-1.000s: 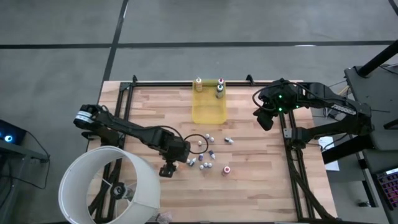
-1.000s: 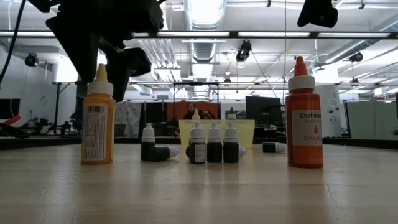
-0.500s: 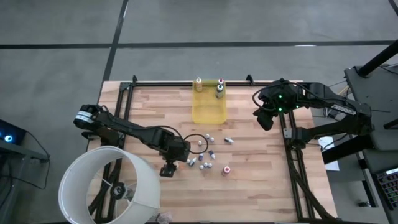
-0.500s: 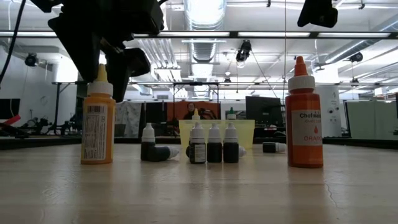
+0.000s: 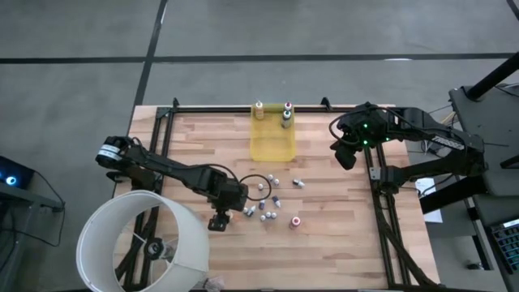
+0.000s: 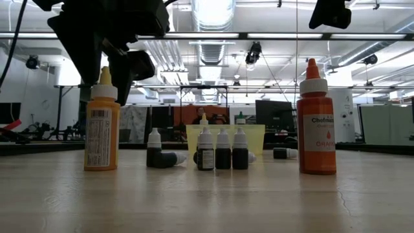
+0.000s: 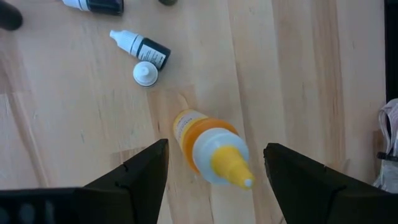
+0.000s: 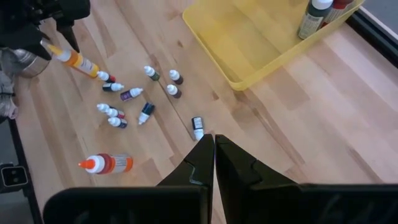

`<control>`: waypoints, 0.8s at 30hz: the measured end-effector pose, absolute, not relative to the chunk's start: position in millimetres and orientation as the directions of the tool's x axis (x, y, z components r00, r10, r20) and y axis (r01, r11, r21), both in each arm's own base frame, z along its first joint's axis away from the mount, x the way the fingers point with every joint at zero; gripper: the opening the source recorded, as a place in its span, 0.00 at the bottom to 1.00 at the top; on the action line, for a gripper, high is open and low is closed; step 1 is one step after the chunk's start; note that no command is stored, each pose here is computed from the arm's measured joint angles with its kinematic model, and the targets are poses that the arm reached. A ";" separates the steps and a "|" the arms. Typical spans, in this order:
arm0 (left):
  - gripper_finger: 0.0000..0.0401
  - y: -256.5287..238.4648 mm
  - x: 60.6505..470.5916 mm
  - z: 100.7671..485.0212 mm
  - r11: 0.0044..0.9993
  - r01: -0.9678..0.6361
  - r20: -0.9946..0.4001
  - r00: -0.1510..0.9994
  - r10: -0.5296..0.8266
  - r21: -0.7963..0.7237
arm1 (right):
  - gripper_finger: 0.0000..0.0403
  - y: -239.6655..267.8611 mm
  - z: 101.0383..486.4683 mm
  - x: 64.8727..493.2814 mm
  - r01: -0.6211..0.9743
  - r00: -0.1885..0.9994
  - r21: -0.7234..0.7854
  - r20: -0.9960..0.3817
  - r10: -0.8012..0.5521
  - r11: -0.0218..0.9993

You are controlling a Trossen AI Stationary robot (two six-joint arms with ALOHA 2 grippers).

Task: Pick & Place food coloring
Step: Put the large yellow food coloring bottle into the yellow container

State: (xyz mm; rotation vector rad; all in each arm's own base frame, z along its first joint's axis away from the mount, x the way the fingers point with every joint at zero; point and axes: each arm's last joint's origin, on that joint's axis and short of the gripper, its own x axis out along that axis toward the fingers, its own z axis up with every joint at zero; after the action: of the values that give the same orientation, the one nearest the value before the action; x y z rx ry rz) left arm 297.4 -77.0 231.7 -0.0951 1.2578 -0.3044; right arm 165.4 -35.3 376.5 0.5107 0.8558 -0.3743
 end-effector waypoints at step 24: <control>0.46 -77.1 297.1 231.2 0.955 0.166 -0.920 0.270 -0.285 -0.247 | 0.02 -35.3 376.5 165.4 0.507 0.604 0.276 -0.790 -0.108 0.816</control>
State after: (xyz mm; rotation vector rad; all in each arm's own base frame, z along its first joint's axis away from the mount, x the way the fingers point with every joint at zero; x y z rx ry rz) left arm 297.1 -77.1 231.2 -0.1090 1.2618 -0.3046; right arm 165.4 -35.3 376.5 0.5139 0.8549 -0.3748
